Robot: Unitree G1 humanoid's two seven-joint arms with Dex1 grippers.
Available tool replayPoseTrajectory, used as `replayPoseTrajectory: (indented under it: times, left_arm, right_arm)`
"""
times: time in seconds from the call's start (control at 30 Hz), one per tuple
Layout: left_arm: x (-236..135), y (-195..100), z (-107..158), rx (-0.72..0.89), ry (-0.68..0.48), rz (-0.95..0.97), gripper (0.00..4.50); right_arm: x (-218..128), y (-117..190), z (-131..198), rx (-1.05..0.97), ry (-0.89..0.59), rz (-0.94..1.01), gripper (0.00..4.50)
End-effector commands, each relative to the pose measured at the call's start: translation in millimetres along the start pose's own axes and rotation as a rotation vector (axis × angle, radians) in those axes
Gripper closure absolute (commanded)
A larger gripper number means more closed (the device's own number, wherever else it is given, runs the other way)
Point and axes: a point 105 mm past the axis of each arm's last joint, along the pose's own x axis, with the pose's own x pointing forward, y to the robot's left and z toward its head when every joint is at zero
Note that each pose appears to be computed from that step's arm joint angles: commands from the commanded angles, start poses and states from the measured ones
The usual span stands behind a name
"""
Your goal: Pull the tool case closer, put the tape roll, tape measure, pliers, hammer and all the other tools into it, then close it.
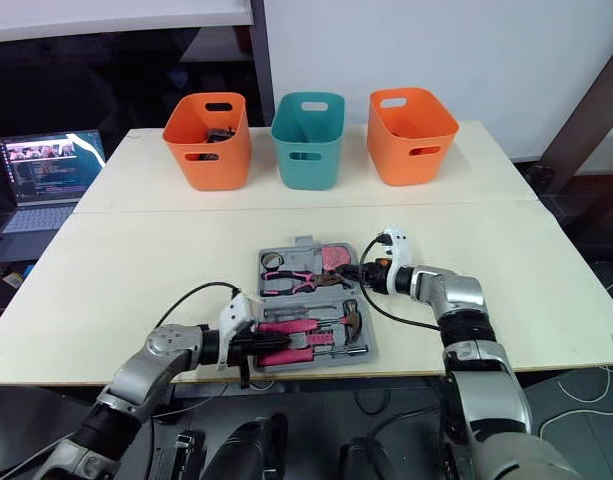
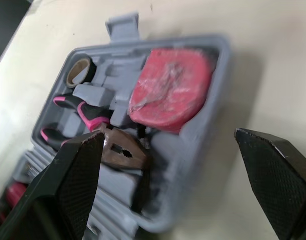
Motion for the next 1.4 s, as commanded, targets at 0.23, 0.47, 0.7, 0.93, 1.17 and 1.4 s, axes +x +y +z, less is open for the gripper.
replayPoseTrajectory:
  times: [0.23, 0.47, 0.7, 0.93, 1.17, 1.4]
  left_arm:
    - [-51, 60, 15, 0.104, 0.055, 0.173, 4.5]
    - [-33, 74, 1, 0.122, 0.116, 0.18, 4.5]
    - [0, 67, 2, 0.13, 0.085, 0.131, 4.5]
    - [16, 53, 2, 0.128, 0.071, 0.085, 4.5]
    - [20, 43, -3, 0.123, 0.079, 0.061, 4.5]
    - [4, 59, -1, 0.133, 0.093, 0.142, 4.5]
  right_arm:
    - [-35, 4, 2, -0.566, 0.182, -0.087, 2.51]
    - [-16, -1, -16, -0.749, 0.276, -0.07, 4.44]
    - [-5, 11, -33, -0.751, 0.309, 0.034, 4.44]
    - [-14, 25, -37, -0.685, 0.285, 0.076, 4.44]
    - [-22, 28, -46, -0.65, 0.305, 0.068, 4.44]
    - [-31, 13, -32, -0.617, 0.276, -0.023, 4.44]
